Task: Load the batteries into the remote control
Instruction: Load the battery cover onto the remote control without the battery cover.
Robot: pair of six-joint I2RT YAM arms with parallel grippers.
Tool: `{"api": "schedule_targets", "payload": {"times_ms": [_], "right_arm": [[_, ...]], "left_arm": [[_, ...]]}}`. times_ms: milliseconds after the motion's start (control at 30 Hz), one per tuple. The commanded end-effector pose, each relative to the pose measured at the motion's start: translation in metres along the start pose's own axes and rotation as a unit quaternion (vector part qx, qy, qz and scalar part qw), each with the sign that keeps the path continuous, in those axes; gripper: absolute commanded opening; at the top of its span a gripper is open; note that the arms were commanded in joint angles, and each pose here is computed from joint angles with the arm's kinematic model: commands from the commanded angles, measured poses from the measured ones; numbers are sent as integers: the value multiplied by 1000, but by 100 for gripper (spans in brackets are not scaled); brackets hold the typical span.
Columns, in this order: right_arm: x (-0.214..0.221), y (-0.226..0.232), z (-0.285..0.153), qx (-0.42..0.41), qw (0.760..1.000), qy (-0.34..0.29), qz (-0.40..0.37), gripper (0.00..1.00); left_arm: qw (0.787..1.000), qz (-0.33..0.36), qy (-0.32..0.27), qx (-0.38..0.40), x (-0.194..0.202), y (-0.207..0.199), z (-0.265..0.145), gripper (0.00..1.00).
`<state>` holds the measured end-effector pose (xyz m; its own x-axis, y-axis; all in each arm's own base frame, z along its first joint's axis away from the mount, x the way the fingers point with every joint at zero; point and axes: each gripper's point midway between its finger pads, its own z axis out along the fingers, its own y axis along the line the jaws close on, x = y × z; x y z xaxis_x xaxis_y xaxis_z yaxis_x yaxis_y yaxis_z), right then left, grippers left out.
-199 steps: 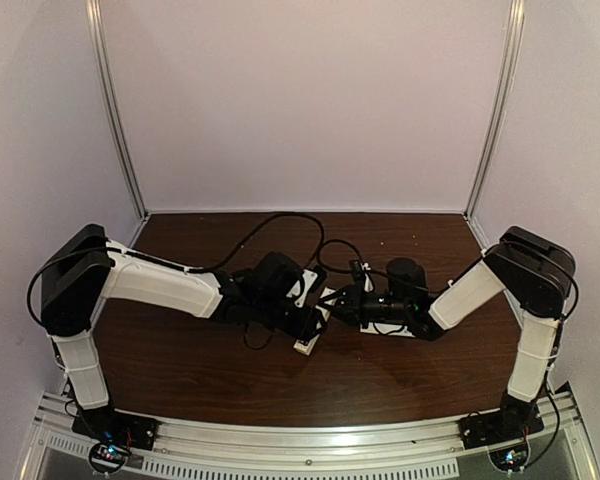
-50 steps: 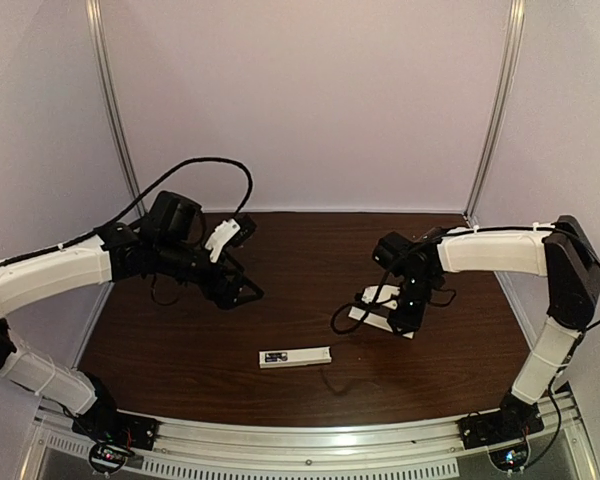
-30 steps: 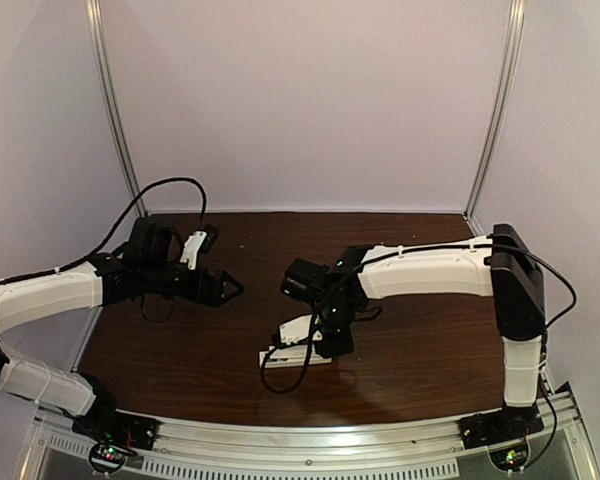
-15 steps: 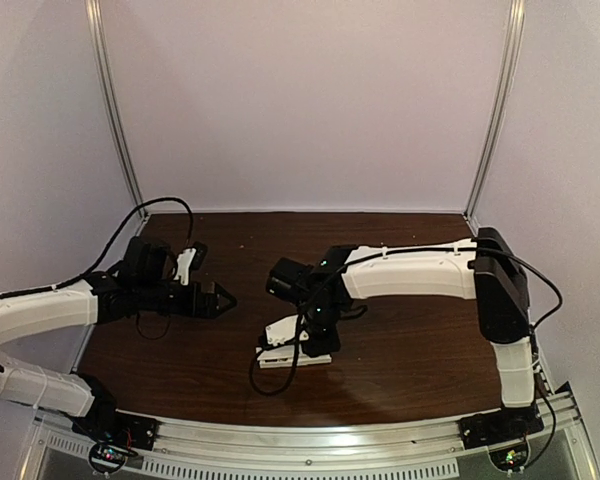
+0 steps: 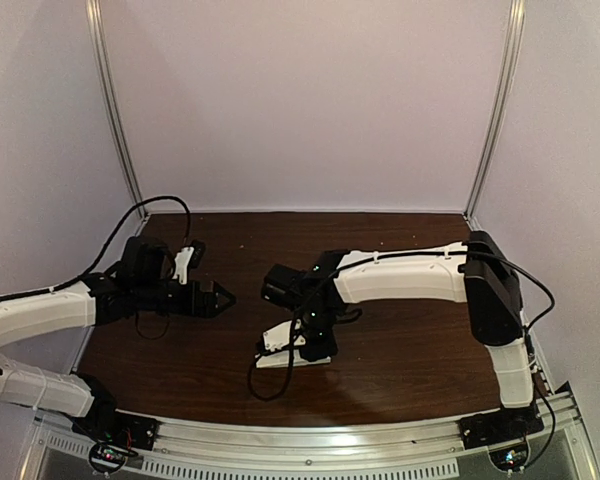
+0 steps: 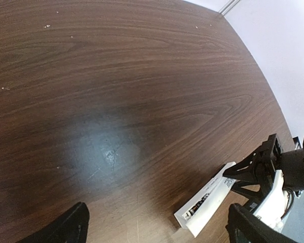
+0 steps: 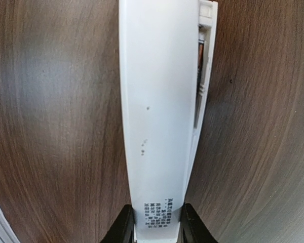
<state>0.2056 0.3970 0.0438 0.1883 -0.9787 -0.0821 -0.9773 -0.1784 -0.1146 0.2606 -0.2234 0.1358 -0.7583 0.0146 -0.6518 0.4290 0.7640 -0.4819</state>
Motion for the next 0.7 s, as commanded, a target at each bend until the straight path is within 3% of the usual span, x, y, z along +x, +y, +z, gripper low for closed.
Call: {"api": "schedule_targets", "payload": {"times_ms": [0, 333, 667], "right_arm": [[-4, 2, 6, -3, 1000, 4, 9, 27], [-4, 1, 6, -2, 1000, 3, 19, 42], [-3, -4, 9, 10, 1000, 10, 23, 46]], "left_arm": [[1000, 0, -17, -3, -4, 3, -1, 97], [1000, 0, -19, -5, -5, 4, -1, 97], [1000, 6, -21, 8, -7, 0, 1, 97]]}}
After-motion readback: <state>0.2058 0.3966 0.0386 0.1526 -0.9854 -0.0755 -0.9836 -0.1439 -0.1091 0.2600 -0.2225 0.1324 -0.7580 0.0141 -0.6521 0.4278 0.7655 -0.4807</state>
